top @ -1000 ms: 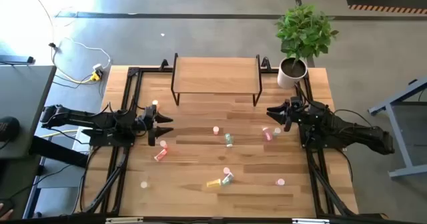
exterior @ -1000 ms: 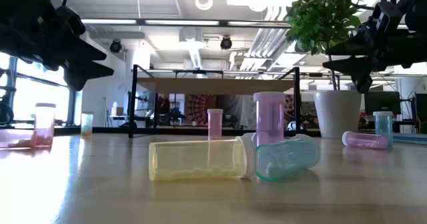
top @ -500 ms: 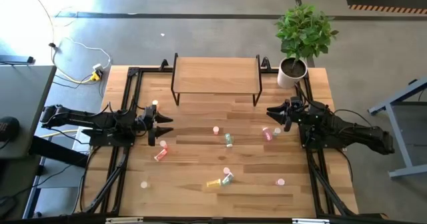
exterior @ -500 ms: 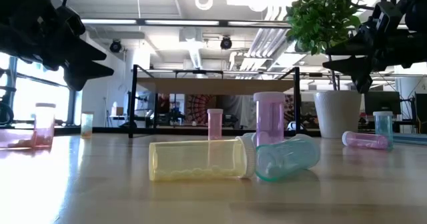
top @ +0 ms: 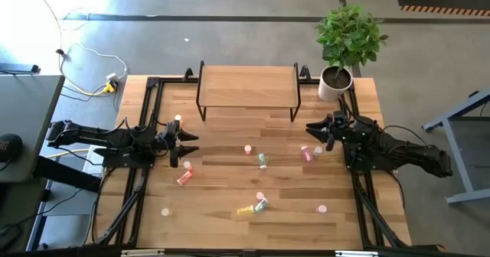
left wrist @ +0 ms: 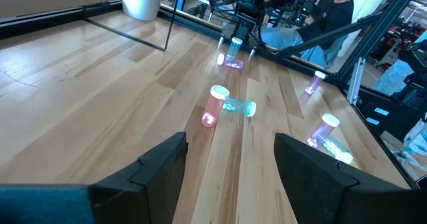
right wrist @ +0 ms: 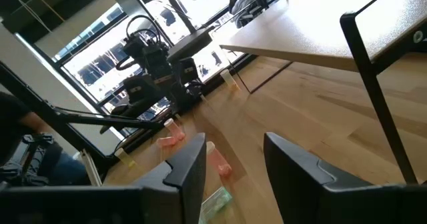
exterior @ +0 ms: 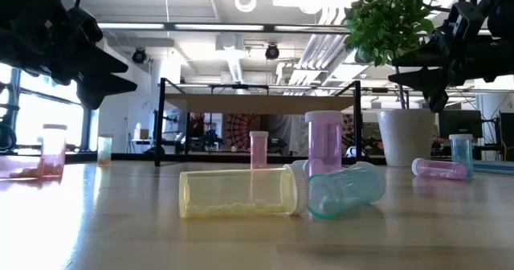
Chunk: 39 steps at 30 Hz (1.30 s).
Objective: Pick and place medicine bottles onto shelf by color
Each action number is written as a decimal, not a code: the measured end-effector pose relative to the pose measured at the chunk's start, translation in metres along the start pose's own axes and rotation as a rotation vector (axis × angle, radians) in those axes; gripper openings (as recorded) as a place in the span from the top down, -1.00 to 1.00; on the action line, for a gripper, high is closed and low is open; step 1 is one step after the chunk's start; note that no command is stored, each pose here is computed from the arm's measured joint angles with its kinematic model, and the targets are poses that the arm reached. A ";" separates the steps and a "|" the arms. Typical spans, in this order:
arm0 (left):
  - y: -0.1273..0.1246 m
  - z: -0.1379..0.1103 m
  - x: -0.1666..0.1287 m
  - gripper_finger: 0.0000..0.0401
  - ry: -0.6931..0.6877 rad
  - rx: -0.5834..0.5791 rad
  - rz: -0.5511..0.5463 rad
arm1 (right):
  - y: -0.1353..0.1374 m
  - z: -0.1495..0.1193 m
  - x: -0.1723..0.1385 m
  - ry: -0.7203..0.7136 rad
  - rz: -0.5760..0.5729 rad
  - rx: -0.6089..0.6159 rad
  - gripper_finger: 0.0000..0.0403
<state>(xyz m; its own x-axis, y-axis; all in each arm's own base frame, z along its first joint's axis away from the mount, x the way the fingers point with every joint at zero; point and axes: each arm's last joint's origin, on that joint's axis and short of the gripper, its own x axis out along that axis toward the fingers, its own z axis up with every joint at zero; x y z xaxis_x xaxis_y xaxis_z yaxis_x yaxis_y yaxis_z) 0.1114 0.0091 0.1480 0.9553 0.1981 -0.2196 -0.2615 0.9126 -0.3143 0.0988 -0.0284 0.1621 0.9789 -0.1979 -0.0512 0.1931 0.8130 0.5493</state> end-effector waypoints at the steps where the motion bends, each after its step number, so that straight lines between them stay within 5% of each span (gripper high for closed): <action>1: 0.000 0.000 0.000 -0.08 0.000 0.000 0.000 | 0.000 0.000 0.000 0.000 0.000 0.000 0.29; 39: 0.000 0.001 0.000 -0.08 -0.009 -0.001 0.002 | 0.000 0.000 0.000 0.000 0.000 0.000 0.29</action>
<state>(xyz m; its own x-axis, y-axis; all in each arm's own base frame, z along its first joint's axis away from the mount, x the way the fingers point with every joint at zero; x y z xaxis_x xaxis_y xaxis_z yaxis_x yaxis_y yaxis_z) 0.1116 0.0093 0.1488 0.9560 0.2033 -0.2115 -0.2635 0.9118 -0.3149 0.0988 -0.0284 0.1619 0.9789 -0.1979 -0.0516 0.1933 0.8130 0.5493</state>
